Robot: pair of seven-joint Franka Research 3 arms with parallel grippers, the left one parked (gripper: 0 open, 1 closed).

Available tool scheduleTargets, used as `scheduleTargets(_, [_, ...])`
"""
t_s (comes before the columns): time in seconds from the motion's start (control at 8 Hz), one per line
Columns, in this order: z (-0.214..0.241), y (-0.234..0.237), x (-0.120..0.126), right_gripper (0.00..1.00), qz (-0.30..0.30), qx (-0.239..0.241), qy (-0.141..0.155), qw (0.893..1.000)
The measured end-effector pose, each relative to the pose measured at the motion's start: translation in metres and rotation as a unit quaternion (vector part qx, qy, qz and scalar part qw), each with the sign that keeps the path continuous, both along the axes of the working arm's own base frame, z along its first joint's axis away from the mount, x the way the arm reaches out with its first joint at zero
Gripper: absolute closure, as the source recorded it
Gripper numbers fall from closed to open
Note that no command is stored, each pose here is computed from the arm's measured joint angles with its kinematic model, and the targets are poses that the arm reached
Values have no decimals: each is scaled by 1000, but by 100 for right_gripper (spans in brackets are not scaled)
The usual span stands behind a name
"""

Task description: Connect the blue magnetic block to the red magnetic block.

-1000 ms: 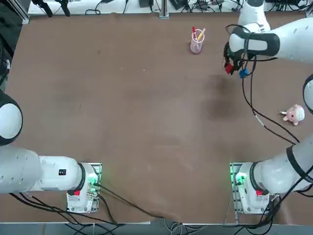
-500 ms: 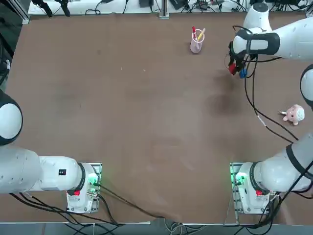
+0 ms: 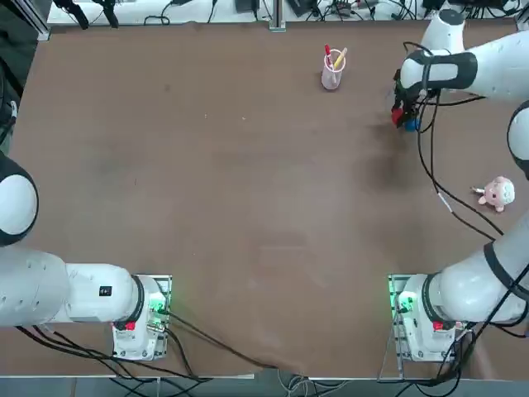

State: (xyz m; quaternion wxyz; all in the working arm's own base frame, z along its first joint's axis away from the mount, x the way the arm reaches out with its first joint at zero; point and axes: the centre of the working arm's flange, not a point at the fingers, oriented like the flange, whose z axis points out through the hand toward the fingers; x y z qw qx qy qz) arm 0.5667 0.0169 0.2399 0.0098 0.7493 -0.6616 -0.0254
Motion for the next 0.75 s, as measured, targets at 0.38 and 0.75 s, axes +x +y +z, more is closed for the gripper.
scheduleTargets(0.38, [-15,-14,0,52,-22,7,3,1000])
scheduleTargets(0.75, [-31,-13,0,52,-17,7,-1,1000])
